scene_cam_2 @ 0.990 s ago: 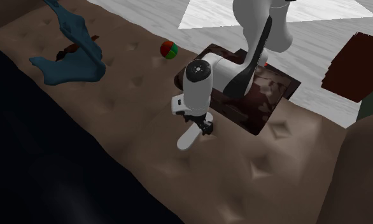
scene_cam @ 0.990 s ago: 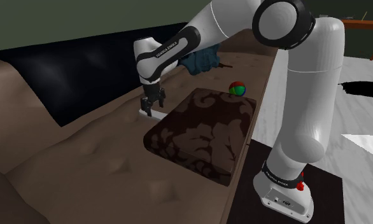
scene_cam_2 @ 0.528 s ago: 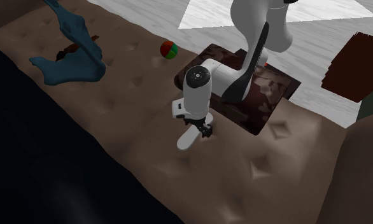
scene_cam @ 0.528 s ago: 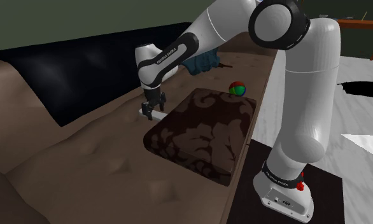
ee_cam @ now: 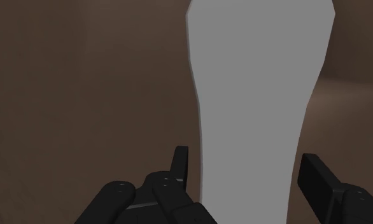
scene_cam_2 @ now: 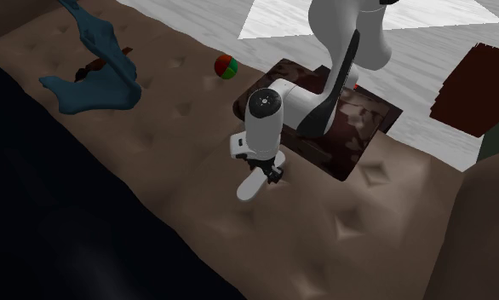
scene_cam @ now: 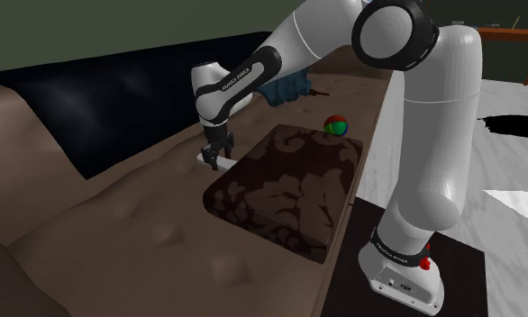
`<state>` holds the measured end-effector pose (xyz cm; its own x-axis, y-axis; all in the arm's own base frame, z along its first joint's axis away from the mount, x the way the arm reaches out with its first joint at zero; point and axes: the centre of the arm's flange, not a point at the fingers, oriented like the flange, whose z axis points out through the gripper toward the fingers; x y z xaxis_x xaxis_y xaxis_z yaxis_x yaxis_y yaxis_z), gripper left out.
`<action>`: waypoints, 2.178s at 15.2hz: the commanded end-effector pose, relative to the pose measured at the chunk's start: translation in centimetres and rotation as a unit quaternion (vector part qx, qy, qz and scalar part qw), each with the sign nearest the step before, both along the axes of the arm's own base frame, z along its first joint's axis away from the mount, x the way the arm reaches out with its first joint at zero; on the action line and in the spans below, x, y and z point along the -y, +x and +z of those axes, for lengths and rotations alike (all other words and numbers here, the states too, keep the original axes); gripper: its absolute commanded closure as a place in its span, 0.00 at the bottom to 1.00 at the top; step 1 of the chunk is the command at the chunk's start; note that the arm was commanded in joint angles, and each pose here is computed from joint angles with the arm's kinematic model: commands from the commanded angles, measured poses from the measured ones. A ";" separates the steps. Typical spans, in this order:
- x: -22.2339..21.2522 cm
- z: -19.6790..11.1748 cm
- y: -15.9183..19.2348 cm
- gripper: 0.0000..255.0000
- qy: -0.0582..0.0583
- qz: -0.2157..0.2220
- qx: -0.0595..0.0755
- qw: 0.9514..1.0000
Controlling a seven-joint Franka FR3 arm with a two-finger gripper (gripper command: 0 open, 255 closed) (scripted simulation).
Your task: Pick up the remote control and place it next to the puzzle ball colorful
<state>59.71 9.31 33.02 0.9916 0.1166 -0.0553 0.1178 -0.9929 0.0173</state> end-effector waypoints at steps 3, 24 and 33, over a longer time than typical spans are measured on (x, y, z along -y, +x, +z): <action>0.0 0.0 0.0 1.00 0.000 0.000 0.000 1.000; 0.0 9.5 0.0 1.00 0.000 0.000 0.000 1.000; 0.0 14.3 0.0 1.00 0.000 0.000 0.000 1.000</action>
